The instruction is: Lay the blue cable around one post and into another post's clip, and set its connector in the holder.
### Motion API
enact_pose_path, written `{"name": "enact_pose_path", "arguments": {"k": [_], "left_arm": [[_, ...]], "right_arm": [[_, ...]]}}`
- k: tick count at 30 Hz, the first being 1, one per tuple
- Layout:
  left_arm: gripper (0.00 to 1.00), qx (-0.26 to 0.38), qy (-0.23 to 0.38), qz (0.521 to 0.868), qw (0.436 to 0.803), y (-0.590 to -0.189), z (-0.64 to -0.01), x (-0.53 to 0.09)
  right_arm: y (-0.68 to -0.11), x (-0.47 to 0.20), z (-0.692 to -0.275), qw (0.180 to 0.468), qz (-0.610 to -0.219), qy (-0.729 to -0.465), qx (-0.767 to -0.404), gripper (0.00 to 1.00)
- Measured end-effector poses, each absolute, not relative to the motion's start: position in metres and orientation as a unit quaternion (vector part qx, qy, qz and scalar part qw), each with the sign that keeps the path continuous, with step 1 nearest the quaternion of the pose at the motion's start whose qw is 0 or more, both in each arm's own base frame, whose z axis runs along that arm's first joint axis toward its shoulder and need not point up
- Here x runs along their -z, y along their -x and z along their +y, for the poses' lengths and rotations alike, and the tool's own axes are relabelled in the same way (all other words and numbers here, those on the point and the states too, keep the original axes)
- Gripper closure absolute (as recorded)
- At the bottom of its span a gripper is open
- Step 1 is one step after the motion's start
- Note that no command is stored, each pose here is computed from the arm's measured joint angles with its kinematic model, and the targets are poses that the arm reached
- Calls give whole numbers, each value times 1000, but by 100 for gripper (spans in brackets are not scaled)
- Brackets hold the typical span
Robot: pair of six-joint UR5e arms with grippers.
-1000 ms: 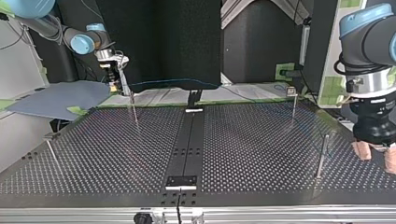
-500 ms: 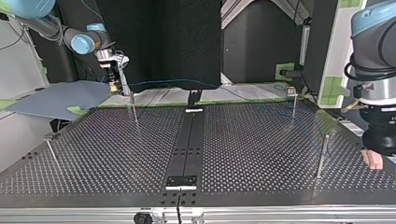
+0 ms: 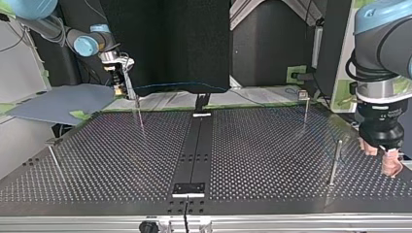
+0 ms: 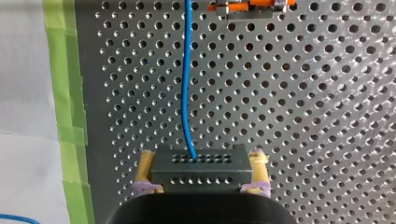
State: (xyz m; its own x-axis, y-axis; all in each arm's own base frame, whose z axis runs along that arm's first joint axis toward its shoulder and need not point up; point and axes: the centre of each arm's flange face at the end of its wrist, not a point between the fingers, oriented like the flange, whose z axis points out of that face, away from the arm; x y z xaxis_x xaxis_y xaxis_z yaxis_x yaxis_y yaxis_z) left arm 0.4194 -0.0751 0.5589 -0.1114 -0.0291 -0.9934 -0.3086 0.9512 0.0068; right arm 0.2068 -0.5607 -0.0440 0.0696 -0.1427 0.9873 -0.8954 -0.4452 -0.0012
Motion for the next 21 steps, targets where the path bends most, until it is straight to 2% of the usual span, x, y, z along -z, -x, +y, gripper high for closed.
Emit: {"name": "enact_pose_path", "arguments": {"k": [13,21], "left_arm": [[0,-146,56,789,594,-407,-85,-543],[0,-152,41,814,559,-397,-88,-537]], "right_arm": [[-207,45,-561,341,-401,-647,-552,100],[-207,45,-561,341,-401,-647,-551,100]]}}
